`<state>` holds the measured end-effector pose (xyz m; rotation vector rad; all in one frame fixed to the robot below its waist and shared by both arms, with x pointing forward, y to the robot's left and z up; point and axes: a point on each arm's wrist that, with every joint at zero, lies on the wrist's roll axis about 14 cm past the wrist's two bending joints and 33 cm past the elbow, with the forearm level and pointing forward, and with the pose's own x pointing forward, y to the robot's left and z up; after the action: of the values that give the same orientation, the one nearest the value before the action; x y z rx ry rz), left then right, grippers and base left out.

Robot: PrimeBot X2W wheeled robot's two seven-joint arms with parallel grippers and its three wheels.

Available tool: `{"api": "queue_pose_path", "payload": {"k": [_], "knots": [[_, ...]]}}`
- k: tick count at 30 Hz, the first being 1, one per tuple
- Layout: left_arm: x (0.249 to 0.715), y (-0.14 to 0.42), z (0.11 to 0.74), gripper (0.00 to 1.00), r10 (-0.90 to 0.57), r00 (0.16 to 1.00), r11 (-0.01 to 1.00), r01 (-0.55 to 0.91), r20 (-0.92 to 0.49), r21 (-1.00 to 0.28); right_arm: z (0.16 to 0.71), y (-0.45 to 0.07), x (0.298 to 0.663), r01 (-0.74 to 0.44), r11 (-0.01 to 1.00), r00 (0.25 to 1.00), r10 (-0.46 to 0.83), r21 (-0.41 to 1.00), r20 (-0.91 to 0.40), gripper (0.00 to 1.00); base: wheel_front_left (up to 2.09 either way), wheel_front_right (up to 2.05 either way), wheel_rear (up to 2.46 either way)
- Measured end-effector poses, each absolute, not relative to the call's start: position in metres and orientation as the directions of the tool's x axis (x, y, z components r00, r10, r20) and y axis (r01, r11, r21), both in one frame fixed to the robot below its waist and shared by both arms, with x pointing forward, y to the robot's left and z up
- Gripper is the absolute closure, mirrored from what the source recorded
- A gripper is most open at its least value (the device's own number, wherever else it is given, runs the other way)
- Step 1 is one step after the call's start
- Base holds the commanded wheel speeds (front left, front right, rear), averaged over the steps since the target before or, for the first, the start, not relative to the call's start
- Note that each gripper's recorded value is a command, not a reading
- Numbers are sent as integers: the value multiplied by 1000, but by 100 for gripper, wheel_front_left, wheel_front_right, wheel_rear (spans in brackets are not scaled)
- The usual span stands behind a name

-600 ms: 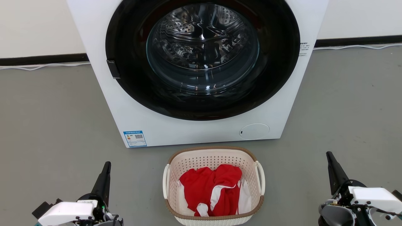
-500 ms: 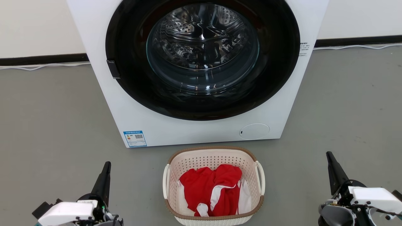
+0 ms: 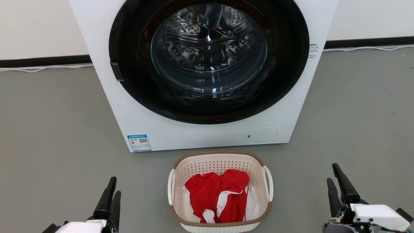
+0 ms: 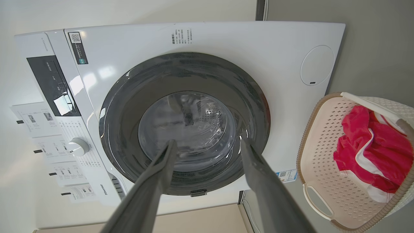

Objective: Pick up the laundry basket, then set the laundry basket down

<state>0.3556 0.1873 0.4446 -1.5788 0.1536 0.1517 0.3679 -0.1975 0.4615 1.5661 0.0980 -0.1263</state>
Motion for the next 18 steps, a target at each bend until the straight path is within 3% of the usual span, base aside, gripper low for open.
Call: {"api": "queue_pose_path", "payload": {"k": [8, 18], "knots": [[355, 189, 444, 0, 12, 980, 37, -197, -196, -980, 462, -197, 369, 145, 77, 989, -25, 986, -144, 0, 0, 0, 0], [355, 192, 442, 0, 32, 978, 128, -207, -204, -970, 463, -197, 369, 147, 241, 989, -31, 959, -144, 0, 0, 0, 0]]}}
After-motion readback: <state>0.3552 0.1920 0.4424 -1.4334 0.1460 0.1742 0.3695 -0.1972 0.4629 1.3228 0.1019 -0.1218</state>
